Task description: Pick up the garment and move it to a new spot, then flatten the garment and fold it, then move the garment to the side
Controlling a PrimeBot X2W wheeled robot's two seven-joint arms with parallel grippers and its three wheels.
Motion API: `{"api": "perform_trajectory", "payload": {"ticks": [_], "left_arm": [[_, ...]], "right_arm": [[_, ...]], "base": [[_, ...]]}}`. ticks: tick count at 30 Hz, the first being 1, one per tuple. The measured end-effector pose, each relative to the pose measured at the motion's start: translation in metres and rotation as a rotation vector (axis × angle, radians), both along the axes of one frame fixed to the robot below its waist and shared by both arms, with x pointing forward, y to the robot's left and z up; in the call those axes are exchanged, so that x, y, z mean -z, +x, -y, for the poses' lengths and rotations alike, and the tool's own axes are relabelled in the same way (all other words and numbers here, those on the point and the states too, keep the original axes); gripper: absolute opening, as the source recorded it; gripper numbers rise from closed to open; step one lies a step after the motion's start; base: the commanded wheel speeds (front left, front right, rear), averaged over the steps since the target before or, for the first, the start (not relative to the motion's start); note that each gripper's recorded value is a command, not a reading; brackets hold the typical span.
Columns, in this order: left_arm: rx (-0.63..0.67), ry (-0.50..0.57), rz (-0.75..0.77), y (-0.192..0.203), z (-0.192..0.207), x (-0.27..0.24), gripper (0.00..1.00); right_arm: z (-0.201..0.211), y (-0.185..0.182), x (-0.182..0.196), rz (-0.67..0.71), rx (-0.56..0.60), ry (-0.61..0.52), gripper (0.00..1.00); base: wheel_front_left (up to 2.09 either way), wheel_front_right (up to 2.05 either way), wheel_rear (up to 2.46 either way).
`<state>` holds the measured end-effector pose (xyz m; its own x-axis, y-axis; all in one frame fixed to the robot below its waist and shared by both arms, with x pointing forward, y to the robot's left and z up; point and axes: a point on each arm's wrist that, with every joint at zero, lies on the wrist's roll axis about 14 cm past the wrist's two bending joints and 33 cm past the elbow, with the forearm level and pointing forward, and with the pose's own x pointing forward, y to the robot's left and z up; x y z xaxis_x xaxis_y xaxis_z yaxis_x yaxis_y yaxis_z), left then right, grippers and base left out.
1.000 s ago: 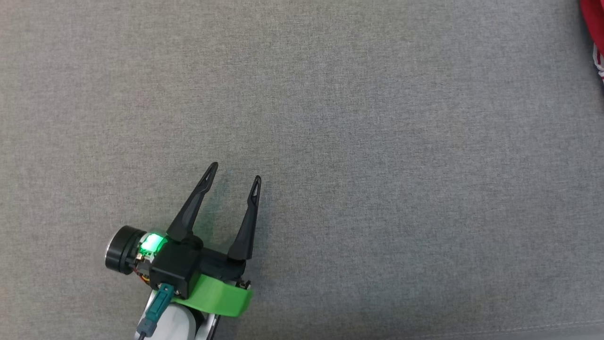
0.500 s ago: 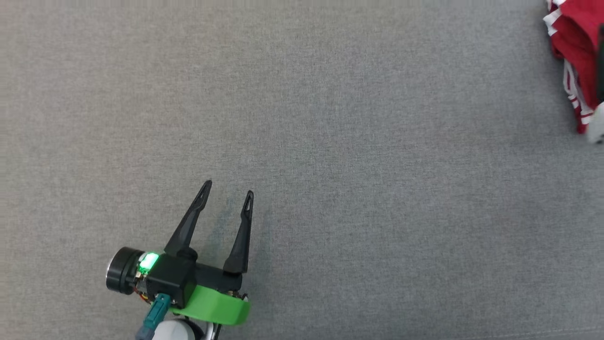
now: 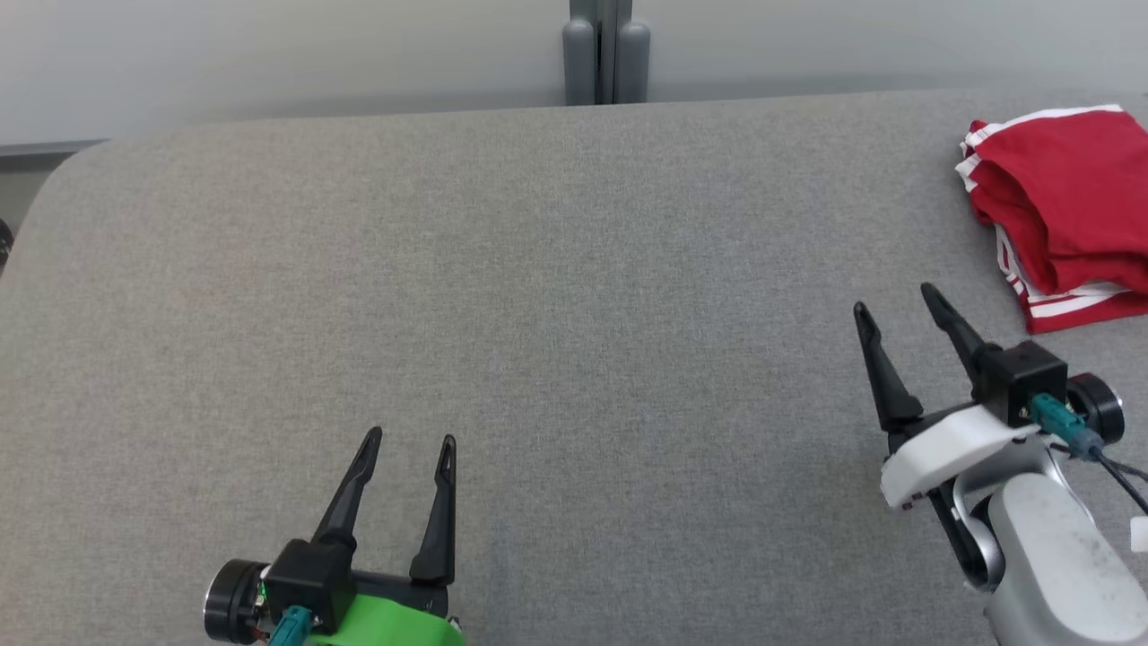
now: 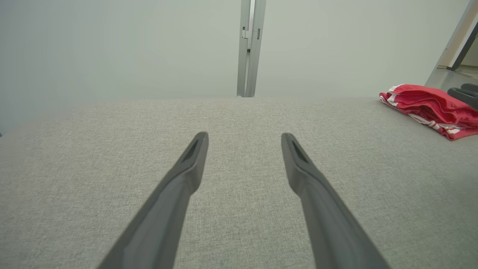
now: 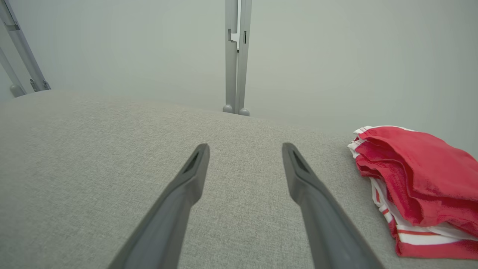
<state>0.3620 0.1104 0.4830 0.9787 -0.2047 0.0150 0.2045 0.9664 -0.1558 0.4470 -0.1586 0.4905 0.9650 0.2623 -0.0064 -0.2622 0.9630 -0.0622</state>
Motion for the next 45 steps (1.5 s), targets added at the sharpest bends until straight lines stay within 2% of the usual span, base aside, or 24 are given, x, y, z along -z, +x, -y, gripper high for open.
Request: {"api": "perform_trajectory", "payload": {"ticks": [10,23,31,43,44,45], "left_arm": [[-0.047,-0.016,0.039,-0.031,-0.01,-0.015,1.0],[-0.107,-0.017,0.096,-0.066,-0.026,-0.029,1.0],[-0.113,-0.01,0.116,-0.077,-0.029,-0.033,1.0],[-0.105,0.004,0.11,-0.079,-0.028,-0.03,1.0],[-0.106,0.008,0.109,-0.079,-0.028,-0.03,0.0],[-0.106,0.011,0.101,-0.079,-0.028,-0.027,0.0]], "right_arm": [[-0.016,-0.066,-0.022,0.077,0.01,0.096,1.0],[-0.02,-0.126,-0.012,0.049,0.039,0.16,1.0],[-0.015,-0.14,-0.016,0.065,0.062,0.178,1.0],[-0.015,-0.141,-0.015,0.063,0.067,0.182,1.0],[-0.016,-0.141,-0.015,0.061,0.064,0.183,0.0],[-0.017,-0.141,-0.013,0.054,0.064,0.183,0.0]], "base": [[0.0,0.0,0.0],[0.0,0.0,0.0],[0.0,0.0,0.0],[0.0,0.0,0.0],[0.0,0.0,0.0],[0.0,0.0,0.0]]}}
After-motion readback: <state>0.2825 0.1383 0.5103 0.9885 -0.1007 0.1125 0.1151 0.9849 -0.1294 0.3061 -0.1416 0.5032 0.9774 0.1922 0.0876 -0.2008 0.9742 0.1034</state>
